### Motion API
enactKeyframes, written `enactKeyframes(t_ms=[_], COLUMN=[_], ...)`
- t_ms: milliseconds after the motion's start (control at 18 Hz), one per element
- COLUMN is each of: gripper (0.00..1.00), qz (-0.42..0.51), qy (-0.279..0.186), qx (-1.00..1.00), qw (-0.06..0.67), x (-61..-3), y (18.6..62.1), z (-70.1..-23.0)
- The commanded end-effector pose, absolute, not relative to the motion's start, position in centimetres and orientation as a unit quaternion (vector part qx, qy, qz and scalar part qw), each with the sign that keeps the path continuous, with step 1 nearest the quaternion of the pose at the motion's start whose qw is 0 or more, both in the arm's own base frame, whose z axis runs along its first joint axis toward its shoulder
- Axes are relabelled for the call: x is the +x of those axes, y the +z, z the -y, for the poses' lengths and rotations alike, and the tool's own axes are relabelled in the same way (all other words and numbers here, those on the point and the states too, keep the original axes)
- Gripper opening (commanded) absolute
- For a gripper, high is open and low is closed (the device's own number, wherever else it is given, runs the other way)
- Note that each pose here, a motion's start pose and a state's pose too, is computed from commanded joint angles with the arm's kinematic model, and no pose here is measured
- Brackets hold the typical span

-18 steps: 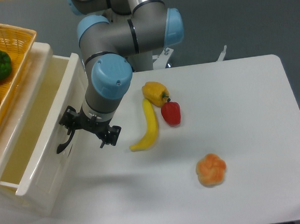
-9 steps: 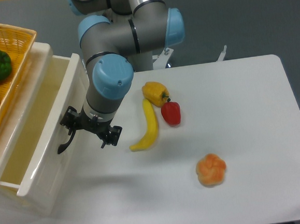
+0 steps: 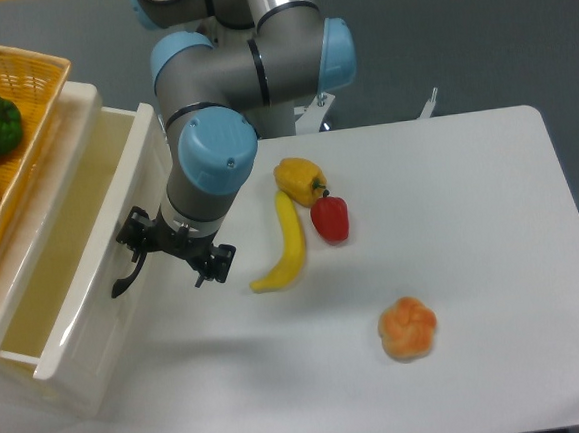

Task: Slide the top white drawer open
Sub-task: 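Pull the handle away from the cabinet, sliding the drawer out, then keep pulling the drawer outward to its full extension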

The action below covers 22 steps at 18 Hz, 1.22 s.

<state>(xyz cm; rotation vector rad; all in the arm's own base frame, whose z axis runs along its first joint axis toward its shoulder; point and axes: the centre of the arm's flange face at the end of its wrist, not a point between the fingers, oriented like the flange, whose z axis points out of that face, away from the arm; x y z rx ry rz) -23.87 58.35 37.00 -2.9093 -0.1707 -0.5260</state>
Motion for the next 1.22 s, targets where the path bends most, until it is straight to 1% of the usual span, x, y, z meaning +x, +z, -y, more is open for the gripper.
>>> enactKeyframes(t_ms=[1222], gripper=[1.0], qz=[0.044], qy=[-0.155], qx=[-0.983], qw=[0.088], x=[-27.0], y=[36.9], z=[-57.0])
